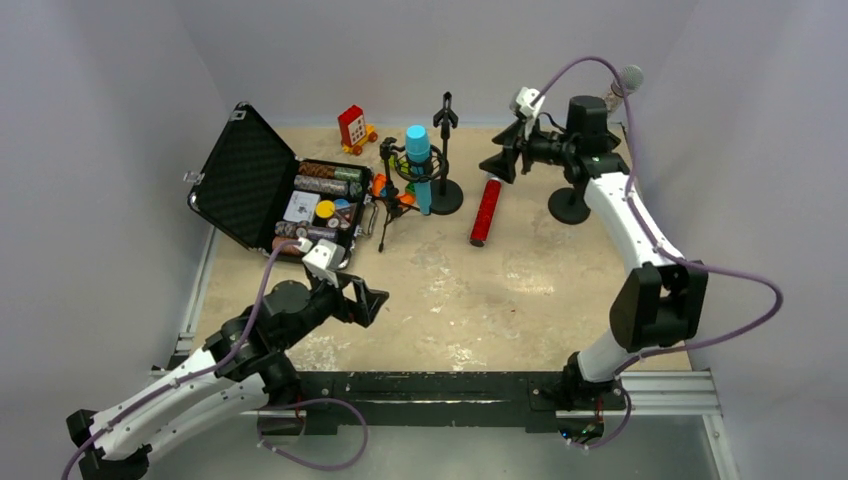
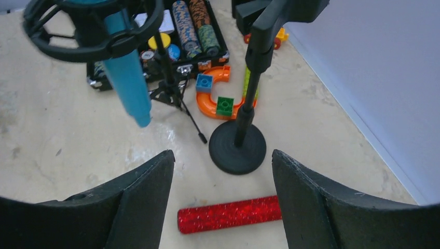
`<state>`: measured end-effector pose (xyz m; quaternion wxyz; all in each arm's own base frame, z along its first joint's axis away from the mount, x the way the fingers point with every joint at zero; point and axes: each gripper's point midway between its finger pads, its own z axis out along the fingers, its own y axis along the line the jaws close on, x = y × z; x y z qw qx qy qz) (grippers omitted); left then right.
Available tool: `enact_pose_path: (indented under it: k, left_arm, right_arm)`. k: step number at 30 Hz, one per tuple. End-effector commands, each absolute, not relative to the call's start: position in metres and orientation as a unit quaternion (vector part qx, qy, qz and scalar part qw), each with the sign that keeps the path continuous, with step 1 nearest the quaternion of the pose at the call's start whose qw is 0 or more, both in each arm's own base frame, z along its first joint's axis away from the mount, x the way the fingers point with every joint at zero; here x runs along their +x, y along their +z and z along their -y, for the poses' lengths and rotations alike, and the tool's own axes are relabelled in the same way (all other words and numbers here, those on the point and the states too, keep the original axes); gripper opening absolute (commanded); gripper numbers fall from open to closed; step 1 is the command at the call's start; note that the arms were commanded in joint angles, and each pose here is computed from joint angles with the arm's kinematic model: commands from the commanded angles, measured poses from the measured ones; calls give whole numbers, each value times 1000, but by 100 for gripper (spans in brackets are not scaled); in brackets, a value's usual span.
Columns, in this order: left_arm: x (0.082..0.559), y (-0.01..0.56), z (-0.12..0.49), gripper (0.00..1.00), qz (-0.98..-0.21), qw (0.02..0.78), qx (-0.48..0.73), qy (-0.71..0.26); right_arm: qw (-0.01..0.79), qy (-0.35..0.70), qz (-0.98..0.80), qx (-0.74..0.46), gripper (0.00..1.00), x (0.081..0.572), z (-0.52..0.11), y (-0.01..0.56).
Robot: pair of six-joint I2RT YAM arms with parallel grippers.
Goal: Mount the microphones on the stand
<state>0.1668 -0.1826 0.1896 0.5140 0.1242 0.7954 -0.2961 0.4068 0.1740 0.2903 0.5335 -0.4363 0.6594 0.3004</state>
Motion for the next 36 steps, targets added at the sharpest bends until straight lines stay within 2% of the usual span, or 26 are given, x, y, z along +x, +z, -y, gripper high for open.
enact_pose_path:
  k: [1, 6, 13, 22, 27, 31, 36]
  left_arm:
    - [179, 224, 183, 99, -777, 545, 106, -295]
    - [182, 225, 186, 99, -780, 545, 112, -287]
    - [181, 226, 183, 99, -780, 545, 110, -286]
    - [181, 225, 181, 99, -780, 548, 110, -282]
    - [181, 229, 183, 99, -778, 548, 115, -285]
    - [182, 228, 184, 99, -778, 548, 118, -283]
    - [181, 228, 185, 99, -778, 547, 120, -285]
  right_arm:
    - [618, 291, -621, -384, 73, 451, -203, 332]
    - [655, 305, -588, -363, 74, 478, -232, 327]
    - [652, 348, -578, -347, 74, 500, -254, 303]
    - [660, 339, -540, -398, 72, 507, -278, 291]
    - [665, 340, -523, -410, 68, 513, -284, 304]
    - [663, 342, -519, -418, 59, 510, -285, 305]
    - [651, 352, -509, -440, 26, 501, -288, 302]
